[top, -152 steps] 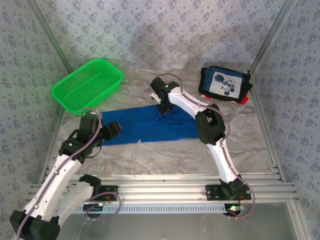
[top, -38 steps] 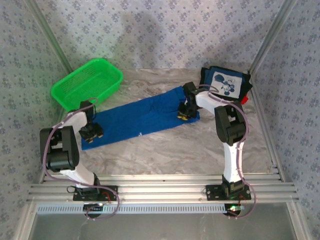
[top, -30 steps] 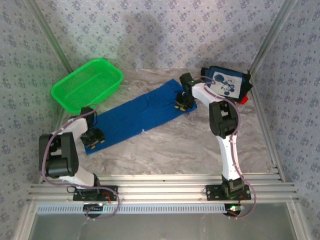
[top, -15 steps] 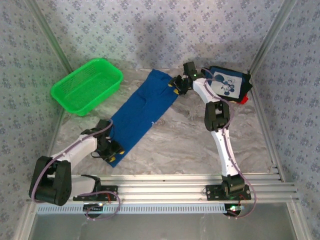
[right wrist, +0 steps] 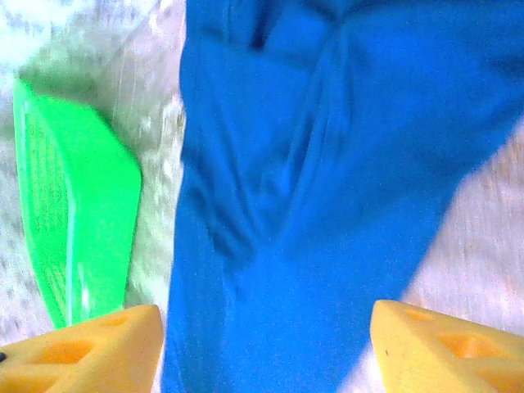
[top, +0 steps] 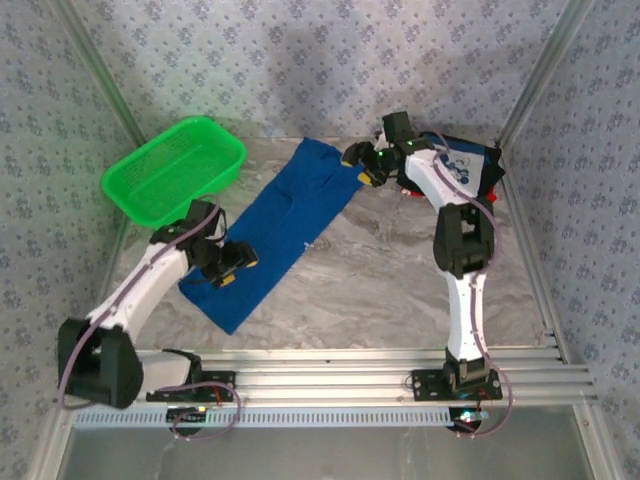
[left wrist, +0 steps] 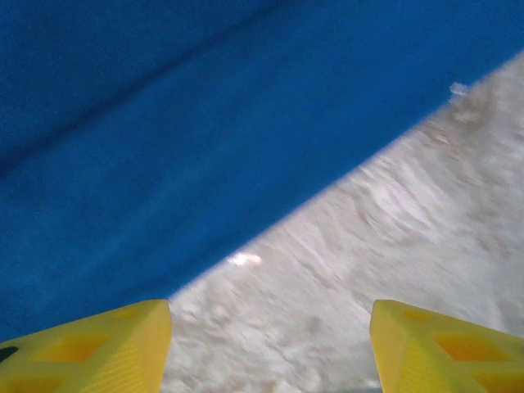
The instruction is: Fold and stack the t-shirts
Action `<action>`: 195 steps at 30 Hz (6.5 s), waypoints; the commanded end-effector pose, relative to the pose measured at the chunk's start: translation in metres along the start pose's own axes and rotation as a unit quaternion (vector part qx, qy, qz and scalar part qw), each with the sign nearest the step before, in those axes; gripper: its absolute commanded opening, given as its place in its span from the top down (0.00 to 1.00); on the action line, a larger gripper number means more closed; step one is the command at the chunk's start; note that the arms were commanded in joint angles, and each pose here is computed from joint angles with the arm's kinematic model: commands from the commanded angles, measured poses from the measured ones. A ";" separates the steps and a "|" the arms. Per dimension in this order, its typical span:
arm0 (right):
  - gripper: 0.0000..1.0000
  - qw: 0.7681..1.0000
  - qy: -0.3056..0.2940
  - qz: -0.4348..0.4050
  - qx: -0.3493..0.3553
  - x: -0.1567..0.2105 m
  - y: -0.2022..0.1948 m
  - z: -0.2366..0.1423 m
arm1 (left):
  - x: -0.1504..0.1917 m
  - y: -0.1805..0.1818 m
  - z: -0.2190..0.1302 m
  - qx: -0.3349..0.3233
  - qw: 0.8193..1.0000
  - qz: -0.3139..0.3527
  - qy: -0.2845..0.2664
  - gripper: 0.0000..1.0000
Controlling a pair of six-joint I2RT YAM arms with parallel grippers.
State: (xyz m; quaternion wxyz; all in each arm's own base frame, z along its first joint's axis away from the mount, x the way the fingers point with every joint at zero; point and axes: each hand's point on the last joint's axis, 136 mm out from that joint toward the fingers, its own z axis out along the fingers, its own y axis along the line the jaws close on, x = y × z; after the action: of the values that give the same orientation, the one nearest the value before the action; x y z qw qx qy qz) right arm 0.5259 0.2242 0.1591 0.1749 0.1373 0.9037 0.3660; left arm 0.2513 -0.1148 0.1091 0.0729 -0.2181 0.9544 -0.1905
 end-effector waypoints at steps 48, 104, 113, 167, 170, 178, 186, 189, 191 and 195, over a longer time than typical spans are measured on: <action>0.05 0.994 -0.051 0.022 0.095 0.236 -0.117 -0.222 | 0.130 -0.144 0.068 0.028 0.994 0.106 0.013 0.24; 0.95 0.973 0.216 -0.015 0.076 0.356 -0.138 -0.077 | 0.142 -0.027 0.093 0.094 0.993 0.036 0.054 1.00; 1.00 0.967 0.240 0.008 0.091 0.384 -0.143 -0.107 | 0.149 -0.010 0.063 0.085 0.995 0.032 0.028 1.00; 1.00 0.980 0.190 -0.046 0.030 0.169 -0.009 -0.109 | -0.014 -0.143 -0.028 0.165 0.984 0.057 -0.031 1.00; 1.00 0.980 0.193 -0.043 0.033 0.160 -0.015 -0.101 | -0.023 -0.145 -0.016 0.157 0.985 0.062 -0.024 1.00; 1.00 0.979 0.200 -0.032 0.039 0.140 -0.025 -0.074 | -0.050 -0.149 0.010 0.143 0.987 0.064 -0.020 1.00; 1.00 0.975 0.216 -0.015 0.054 0.127 -0.047 -0.045 | -0.077 -0.144 0.037 0.126 0.990 0.059 -0.021 1.00; 1.00 0.973 0.224 -0.009 0.062 0.124 -0.056 -0.031 | -0.086 -0.144 0.049 0.123 0.991 0.059 -0.017 1.00; 1.00 0.972 0.226 -0.009 0.070 0.120 -0.062 -0.022 | -0.089 -0.145 0.059 0.123 0.991 0.060 -0.010 1.00; 1.00 0.970 0.230 0.004 0.080 0.117 -0.074 -0.006 | -0.097 -0.145 0.077 0.120 0.991 0.059 -0.005 1.00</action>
State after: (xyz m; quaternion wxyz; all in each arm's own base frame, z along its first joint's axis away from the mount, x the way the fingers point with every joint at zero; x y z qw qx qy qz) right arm 0.4018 0.2169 0.0927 -0.0482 0.0633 0.9433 0.3222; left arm 0.3963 -0.2142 0.0987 0.1006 -0.1673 0.9383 -0.2856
